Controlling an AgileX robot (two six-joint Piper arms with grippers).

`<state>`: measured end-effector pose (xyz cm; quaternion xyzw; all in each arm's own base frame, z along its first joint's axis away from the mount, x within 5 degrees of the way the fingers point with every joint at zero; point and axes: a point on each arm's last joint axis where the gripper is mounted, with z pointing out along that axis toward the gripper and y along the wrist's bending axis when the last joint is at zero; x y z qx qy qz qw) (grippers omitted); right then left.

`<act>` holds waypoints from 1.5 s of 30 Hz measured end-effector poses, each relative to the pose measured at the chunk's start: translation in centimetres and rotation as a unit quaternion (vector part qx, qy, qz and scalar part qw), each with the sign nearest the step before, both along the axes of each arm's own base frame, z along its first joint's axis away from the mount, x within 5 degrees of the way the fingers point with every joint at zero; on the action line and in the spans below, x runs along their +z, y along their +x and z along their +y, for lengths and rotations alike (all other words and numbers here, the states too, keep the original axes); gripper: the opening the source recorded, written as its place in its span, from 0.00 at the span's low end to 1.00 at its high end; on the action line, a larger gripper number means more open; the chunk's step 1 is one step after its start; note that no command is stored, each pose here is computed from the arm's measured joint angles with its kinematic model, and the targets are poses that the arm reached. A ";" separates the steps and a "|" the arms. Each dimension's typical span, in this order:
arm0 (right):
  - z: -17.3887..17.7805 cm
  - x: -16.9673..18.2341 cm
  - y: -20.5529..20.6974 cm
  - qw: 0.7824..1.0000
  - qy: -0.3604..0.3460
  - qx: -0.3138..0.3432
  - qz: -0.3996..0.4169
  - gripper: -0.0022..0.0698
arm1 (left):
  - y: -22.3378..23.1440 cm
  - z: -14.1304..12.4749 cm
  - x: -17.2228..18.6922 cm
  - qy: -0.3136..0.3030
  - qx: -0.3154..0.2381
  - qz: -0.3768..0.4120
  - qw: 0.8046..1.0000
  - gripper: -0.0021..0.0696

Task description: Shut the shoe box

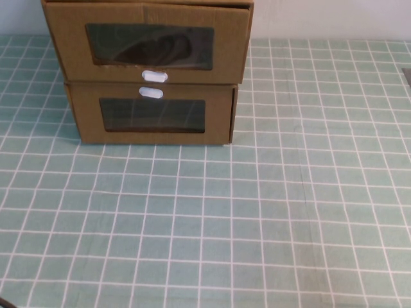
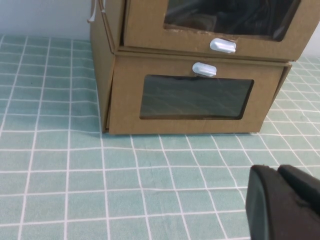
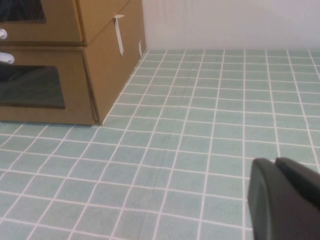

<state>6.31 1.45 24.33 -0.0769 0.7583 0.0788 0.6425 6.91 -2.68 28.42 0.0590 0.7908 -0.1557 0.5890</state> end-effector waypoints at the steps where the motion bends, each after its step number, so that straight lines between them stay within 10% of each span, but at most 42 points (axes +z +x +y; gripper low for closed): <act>1: 0.0 0.0 0.0 1.000 0.001 0.000 0.000 0.01 | -0.2 0.0 -0.2 -0.001 0.000 -0.003 1.000 0.02; 22: 0.0 0.0 0.0 1.000 0.001 0.000 0.000 0.01 | -1.6 2.0 -10.9 0.074 0.077 -0.011 0.994 0.02; 45: 0.0 0.0 0.0 1.000 0.001 0.000 0.000 0.01 | -1.7 2.0 -11.2 0.082 0.077 -0.002 0.994 0.02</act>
